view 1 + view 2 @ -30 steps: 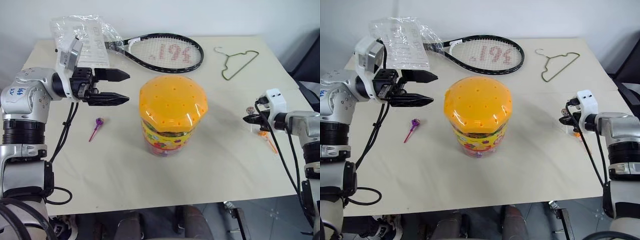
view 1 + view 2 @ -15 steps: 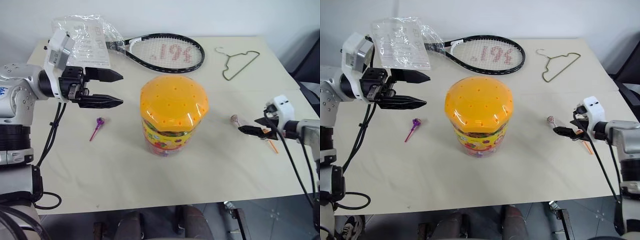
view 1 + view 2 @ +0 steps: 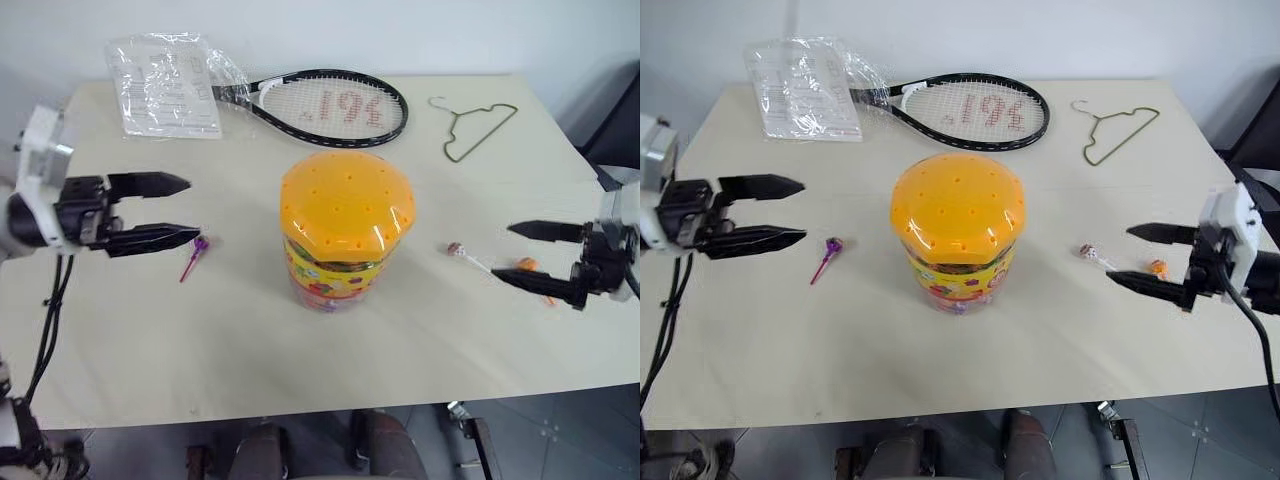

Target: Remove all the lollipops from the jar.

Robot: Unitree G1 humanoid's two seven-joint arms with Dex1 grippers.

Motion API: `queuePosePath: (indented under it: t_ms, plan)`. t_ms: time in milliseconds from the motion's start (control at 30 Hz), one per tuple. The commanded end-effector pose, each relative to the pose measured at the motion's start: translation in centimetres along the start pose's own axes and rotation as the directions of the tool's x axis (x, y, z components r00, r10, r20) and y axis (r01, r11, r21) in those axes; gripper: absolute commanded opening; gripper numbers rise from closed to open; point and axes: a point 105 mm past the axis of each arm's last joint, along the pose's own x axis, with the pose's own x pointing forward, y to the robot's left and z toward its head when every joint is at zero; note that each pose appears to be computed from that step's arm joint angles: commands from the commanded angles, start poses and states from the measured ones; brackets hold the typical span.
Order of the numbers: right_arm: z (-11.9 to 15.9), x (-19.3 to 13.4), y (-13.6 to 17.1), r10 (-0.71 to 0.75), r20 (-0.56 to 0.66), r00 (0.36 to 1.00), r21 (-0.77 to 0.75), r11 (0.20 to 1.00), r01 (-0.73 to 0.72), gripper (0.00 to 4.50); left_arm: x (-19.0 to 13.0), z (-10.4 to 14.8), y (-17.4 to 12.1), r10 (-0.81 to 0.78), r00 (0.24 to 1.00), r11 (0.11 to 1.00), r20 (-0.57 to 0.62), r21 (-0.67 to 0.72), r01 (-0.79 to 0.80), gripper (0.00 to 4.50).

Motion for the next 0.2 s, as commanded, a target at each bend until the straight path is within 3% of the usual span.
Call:
queuePosePath:
  t_ms: [33, 200]
  plan:
    - [0.4, 0.2, -0.2, 0.004, 0.004, 1.0, -0.041, 0.999, -0.004, 4.47, -1.4, 0.6, -0.6, 0.057, 0.998, 0.996, 0.02, 0.061, -0.058, 4.5]
    - [0.8, 1.2, -0.4, -0.002, 0.042, 0.999, -0.032, 0.999, 0.004, 4.47, -1.8, 0.3, -1.8, 0.081, 0.995, 0.992, 0.058, 0.09, -0.086, 4.5]
